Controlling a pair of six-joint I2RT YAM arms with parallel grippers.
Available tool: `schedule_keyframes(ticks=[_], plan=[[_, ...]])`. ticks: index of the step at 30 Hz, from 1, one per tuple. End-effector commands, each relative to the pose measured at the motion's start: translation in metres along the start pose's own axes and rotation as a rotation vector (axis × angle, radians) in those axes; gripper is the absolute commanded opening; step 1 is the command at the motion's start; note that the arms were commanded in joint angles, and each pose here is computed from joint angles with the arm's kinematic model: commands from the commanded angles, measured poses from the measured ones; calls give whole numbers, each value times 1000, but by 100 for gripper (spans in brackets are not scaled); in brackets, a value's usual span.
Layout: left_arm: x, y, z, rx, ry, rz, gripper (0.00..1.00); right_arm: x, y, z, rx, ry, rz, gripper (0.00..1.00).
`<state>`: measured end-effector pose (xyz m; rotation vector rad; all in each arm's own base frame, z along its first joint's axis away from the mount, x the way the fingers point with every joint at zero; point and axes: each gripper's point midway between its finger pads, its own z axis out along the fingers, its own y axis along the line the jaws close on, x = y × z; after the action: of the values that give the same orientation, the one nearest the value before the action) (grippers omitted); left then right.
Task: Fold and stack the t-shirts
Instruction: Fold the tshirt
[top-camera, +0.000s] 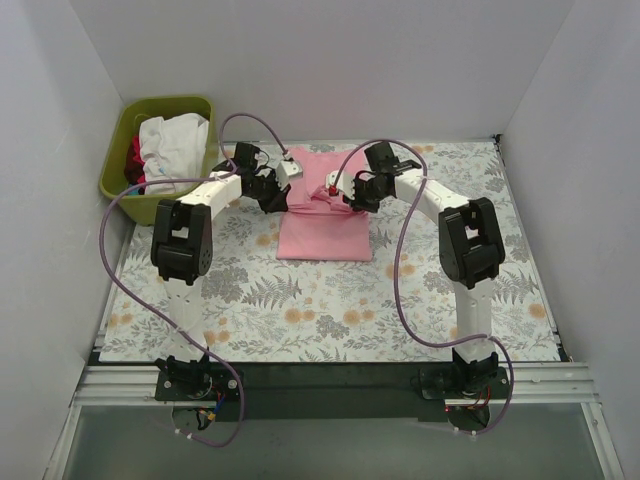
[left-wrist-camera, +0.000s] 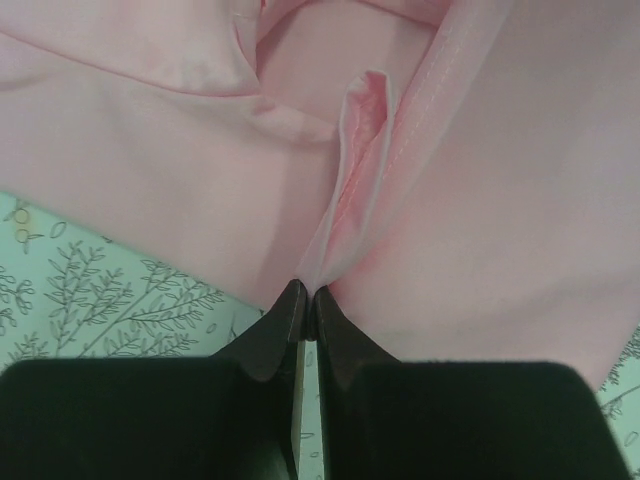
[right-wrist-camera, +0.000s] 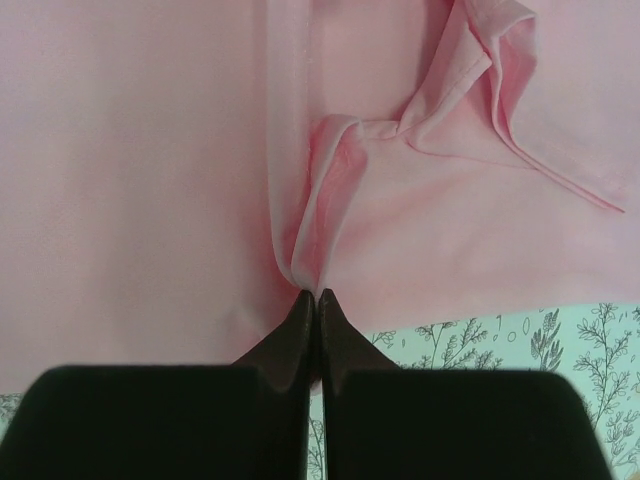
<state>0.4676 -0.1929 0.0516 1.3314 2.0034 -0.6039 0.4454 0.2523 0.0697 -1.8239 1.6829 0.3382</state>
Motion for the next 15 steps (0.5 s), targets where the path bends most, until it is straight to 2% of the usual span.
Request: schedule_keyframes(ticks=[1,4,6,7,8,9,10,13,15], plan=[[-17,23,-7,-57,-39,40,0,-14,-23,-1,45,-44,-54,1],[-16,33,-7,-99,-36,28,0,-12,-32,4,79,-40,-43,1],[-16,40,-6,-128,-38,4,9,-12,-45,2,130,-34,-43,6],[-13,44,-7,-149,-26,-8,13,-13,-52,-1,158,-36,-36,14],[-12,48,-8,-164,-22,-20,28,-18,-66,-5,216,-49,-20,23],[-14,55,-9,-194,-25,-26,37,-23,-76,-12,253,-60,-8,34],[-14,59,-12,-222,-27,-88,43,-24,-85,-20,283,-69,10,49],[-30,72,-35,-299,-85,-154,58,-39,-102,-47,349,-117,95,54],[-36,71,-46,-313,-126,-186,60,-49,-102,-67,372,-149,153,55]])
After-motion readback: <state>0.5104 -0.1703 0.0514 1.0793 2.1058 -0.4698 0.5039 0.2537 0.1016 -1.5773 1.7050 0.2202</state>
